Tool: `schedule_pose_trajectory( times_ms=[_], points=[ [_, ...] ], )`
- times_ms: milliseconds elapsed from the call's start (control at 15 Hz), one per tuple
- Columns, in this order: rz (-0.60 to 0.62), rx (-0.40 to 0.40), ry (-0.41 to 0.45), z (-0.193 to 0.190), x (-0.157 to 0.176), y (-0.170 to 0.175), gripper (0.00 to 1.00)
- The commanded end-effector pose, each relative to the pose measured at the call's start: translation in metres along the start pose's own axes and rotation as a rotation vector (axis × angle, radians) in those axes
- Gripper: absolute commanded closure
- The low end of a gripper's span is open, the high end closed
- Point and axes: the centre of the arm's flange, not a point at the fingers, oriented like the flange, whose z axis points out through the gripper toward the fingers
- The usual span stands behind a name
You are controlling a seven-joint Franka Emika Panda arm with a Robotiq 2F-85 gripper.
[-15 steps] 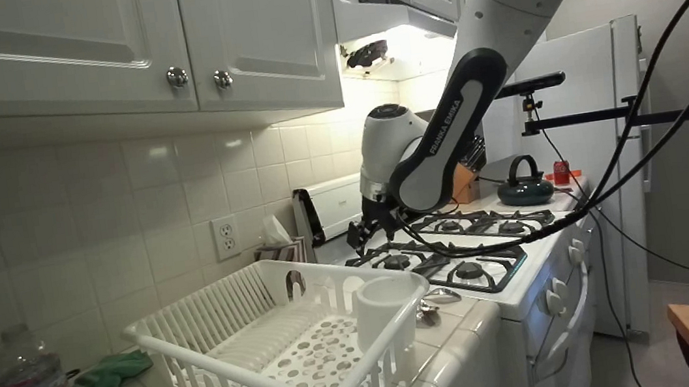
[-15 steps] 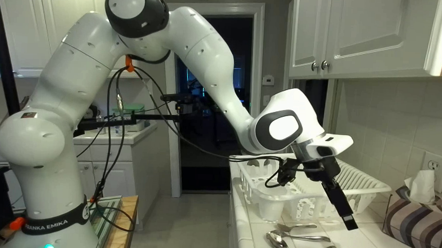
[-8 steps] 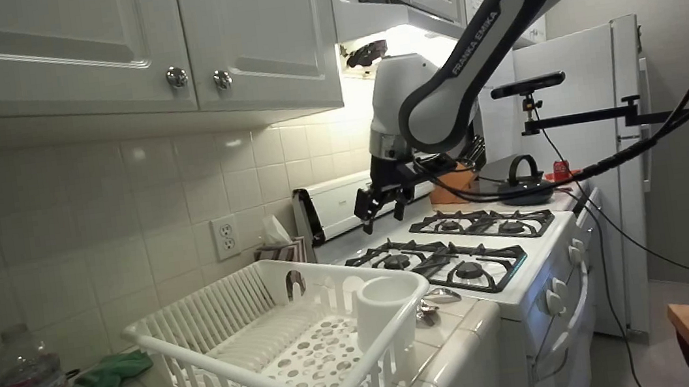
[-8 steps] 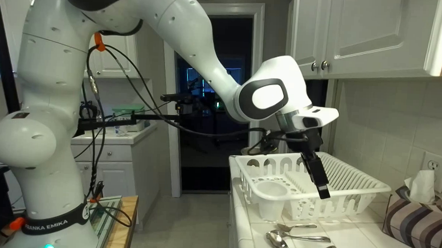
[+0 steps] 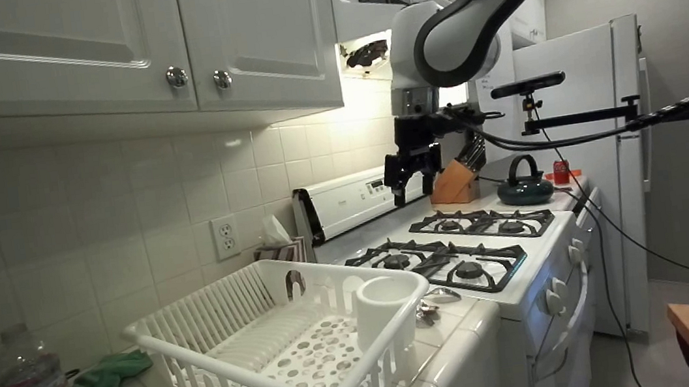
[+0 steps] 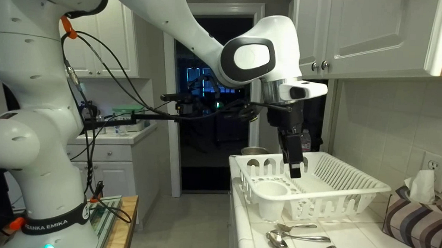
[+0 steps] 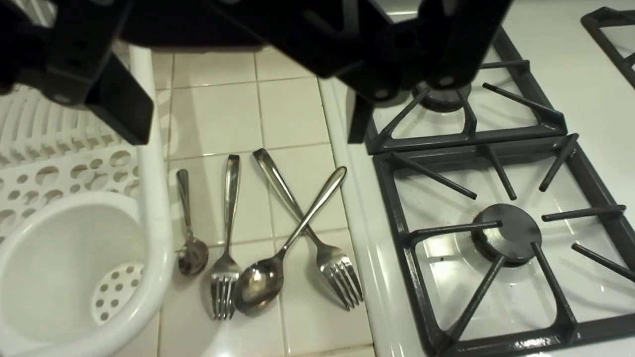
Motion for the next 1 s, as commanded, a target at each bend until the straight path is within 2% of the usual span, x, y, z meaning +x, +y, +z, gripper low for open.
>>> schedule_pose_trajectory(
  times_ms=[0, 933],
  points=[
    [-0.011, 0.009, -0.014, -0.0043, -0.0032, 0.0022, 0.00],
    [-0.029, 0.023, -0.030, -0.0100, -0.0106, 0.0049, 0.00]
  ],
)
